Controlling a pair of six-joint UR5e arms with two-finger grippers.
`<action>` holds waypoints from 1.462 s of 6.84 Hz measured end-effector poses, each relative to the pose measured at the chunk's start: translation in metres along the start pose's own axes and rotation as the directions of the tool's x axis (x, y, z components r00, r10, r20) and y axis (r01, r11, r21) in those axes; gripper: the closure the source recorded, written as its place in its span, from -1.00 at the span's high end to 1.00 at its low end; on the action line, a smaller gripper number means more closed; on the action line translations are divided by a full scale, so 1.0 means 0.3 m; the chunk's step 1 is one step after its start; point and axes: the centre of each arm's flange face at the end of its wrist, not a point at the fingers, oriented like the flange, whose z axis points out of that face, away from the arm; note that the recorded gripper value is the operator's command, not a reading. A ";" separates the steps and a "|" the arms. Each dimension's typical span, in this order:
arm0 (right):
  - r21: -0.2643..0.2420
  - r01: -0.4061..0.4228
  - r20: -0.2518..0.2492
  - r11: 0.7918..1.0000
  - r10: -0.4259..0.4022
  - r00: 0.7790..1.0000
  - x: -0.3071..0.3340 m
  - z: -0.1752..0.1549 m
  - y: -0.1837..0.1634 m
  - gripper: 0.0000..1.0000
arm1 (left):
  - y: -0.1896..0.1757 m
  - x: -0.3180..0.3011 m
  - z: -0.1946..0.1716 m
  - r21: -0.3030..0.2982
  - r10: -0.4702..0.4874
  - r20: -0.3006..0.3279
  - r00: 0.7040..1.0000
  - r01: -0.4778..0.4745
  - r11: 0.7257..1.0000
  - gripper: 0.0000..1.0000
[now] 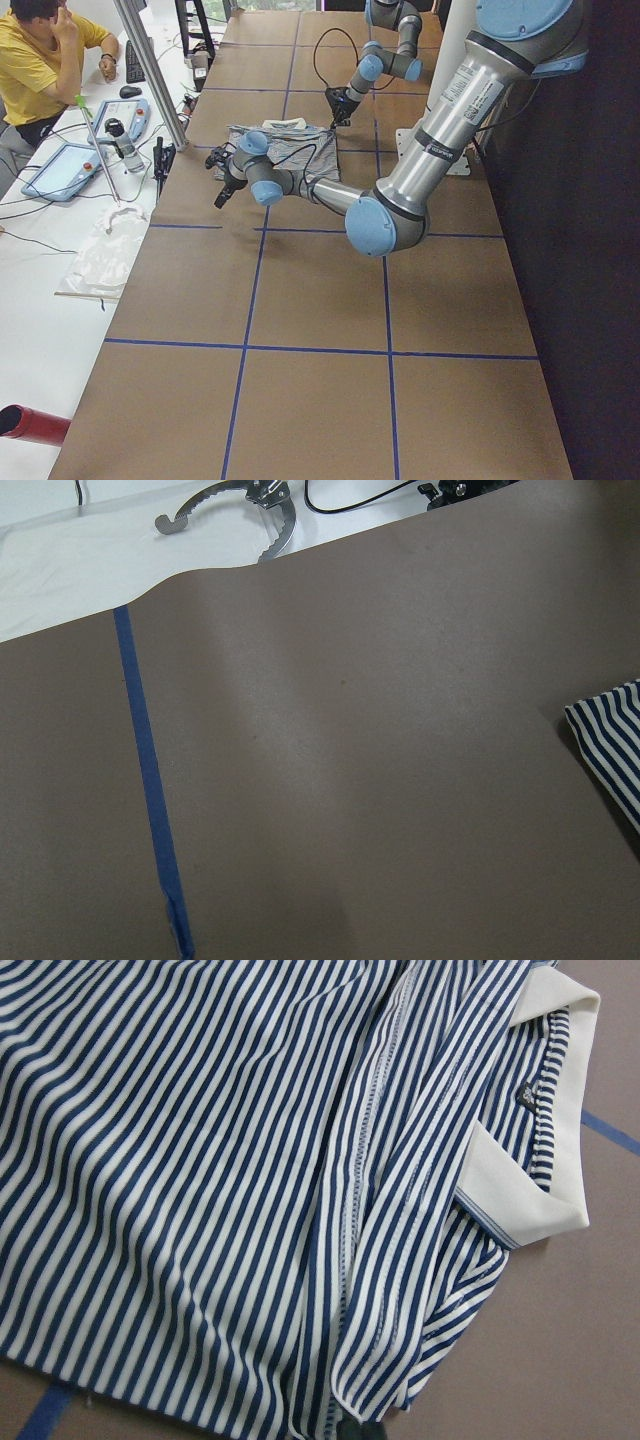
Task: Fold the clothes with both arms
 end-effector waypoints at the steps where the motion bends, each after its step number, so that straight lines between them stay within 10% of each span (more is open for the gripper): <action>1: -0.005 -0.004 -0.009 1.000 0.004 1.000 0.041 0.010 0.028 -1.00 | 0.001 0.000 0.000 0.000 0.000 0.000 1.000 0.000 1.000 1.00; 3: -0.030 -0.036 -0.028 0.999 0.035 0.999 0.125 0.034 0.133 -1.00 | 0.003 0.002 0.001 -0.001 0.001 0.000 1.000 -0.001 1.000 1.00; 4: -0.044 -0.072 -0.021 0.996 0.071 0.997 0.141 0.020 0.199 0.82 | 0.003 0.002 0.001 -0.002 0.001 0.000 1.000 -0.001 1.000 1.00; 8: -0.066 -0.218 0.068 0.974 0.222 0.973 0.160 -0.087 0.191 1.00 | 0.012 0.024 0.004 -0.004 -0.003 -0.008 1.000 0.003 1.000 1.00; 10: -0.095 -0.348 0.215 0.933 0.361 0.908 0.218 -0.128 0.123 0.95 | 0.033 0.146 -0.037 -0.006 -0.069 -0.067 0.995 0.068 0.998 1.00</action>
